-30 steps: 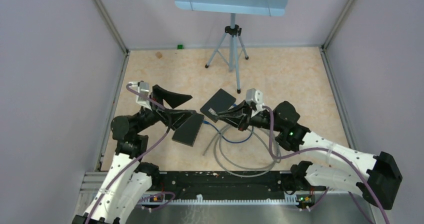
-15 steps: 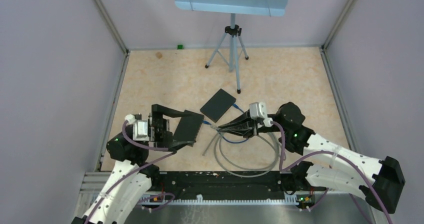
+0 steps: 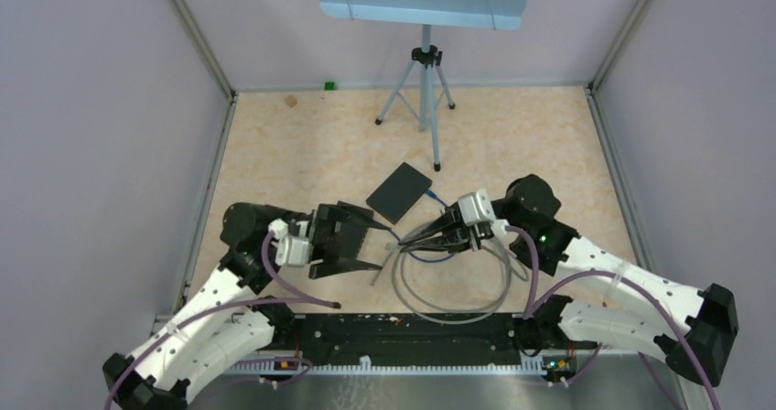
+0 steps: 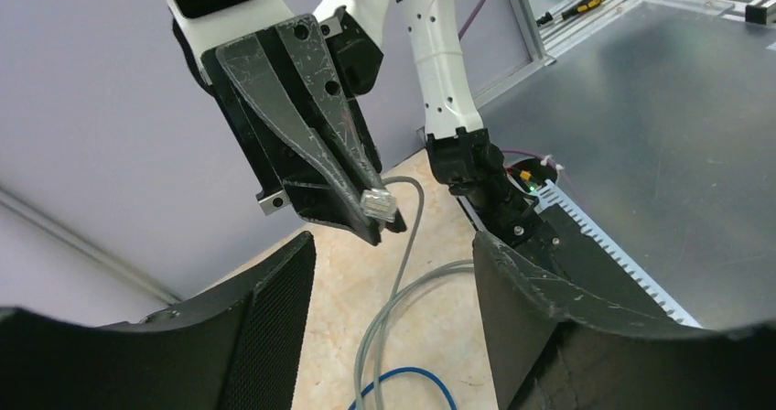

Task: Insert the plug into the switch port
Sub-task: Insert the connector into the switch port.

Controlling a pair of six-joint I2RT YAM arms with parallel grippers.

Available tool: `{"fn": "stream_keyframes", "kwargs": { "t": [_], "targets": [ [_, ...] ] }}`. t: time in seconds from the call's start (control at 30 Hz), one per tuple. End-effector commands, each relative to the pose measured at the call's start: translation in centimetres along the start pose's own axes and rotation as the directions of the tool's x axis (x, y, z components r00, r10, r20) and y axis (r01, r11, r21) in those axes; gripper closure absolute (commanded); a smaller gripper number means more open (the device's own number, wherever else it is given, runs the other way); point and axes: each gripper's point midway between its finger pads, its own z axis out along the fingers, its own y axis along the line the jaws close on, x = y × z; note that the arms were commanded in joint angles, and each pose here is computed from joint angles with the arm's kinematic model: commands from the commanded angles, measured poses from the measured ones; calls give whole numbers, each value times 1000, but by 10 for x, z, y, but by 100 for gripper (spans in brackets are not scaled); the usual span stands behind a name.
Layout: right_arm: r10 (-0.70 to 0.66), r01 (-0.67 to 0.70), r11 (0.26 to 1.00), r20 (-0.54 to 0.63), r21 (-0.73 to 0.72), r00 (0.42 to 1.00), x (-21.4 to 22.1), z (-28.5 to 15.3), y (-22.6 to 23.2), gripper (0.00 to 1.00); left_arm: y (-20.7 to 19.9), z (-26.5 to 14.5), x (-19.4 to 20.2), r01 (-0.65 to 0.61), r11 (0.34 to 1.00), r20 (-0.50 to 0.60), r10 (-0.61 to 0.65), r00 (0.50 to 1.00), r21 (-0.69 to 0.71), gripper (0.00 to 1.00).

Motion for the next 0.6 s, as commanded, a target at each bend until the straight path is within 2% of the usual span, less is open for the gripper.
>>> {"fn": "stream_keyframes", "kwargs": {
  "t": [0.0, 0.13, 0.3, 0.5, 0.57],
  "targets": [
    [-21, 22, 998, 20, -65, 1000, -14, 3, 4, 100, 2, 10, 9, -58, 996, -8, 58, 998, 70, 32],
    [1, 1, 995, 15, -98, 1000, -13, 3, 10, 100, 5, 13, 7, -98, 993, -1, 98, 995, 59, 36],
    [34, -34, 992, 3, -119, 999, -9, 4, 12, 100, -4, 18, 2, -102, 987, 25, 99, 995, 127, 45],
    [45, -45, 993, -3, -105, 999, -5, 5, 8, 100, -14, 23, -2, -102, 979, 48, 95, 994, 175, 43],
    [48, -48, 994, -3, -103, 999, -5, 5, 8, 100, -15, 24, -2, -101, 978, 47, 94, 994, 183, 47]
  ]
}}
